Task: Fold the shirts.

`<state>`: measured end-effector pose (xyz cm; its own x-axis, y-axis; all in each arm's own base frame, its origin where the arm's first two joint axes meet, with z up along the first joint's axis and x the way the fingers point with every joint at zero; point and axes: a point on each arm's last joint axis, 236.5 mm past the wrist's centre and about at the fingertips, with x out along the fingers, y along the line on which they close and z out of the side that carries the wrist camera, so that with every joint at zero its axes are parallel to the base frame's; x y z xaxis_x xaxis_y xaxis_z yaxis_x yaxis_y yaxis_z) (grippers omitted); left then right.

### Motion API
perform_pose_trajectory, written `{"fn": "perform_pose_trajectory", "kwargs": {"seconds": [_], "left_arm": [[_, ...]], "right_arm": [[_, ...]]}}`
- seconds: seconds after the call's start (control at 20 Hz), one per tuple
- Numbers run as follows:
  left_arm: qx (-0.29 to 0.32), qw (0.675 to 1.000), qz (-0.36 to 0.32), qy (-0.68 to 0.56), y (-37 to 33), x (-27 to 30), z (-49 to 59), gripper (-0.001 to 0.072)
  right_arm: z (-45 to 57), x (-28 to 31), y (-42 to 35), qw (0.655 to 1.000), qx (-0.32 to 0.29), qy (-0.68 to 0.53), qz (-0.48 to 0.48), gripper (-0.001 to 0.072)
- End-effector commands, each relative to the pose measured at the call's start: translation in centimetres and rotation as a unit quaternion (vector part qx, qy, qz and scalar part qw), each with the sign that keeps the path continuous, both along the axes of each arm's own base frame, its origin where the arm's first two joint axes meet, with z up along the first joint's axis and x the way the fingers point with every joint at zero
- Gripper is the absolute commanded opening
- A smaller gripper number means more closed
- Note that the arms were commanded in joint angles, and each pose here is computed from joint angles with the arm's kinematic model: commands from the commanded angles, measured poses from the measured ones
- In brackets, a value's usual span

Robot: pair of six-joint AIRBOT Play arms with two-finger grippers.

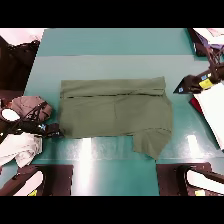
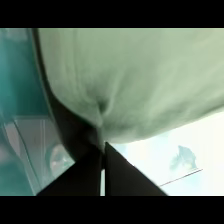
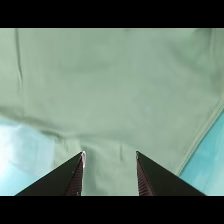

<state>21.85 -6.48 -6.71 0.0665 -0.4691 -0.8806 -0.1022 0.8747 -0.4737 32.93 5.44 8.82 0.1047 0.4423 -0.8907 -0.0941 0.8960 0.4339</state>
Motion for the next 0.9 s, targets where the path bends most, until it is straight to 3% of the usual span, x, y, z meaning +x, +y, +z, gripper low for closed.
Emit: {"fn": "perform_pose_trajectory", "kwargs": {"seconds": [0.0, 0.25, 0.35, 0.85], "left_arm": [[-0.005, 1.000, -0.014, -0.014, -0.1, 0.9, 1.6, 0.0023], [-0.004, 1.000, -0.012, -0.028, 0.0, 1.7, 2.3, 0.0023], [-0.004, 1.000, -0.012, -0.028, 0.0, 1.7, 2.3, 0.0023], [-0.005, 1.000, -0.012, -0.028, 0.0, 1.7, 2.4, 0.0023]], "right_arm": [[-4.0, -5.0, -0.5, 0.998, 0.010, 0.061, -0.034, 0.0365], [-12.3, -15.8, 0.6, 0.972, 0.032, 0.183, -0.143, 0.0363], [-14.8, -17.8, 1.2, 0.965, 0.034, 0.187, -0.183, 0.0312], [-17.5, -17.9, 0.9, 0.956, 0.024, 0.133, -0.260, 0.0312]]}}
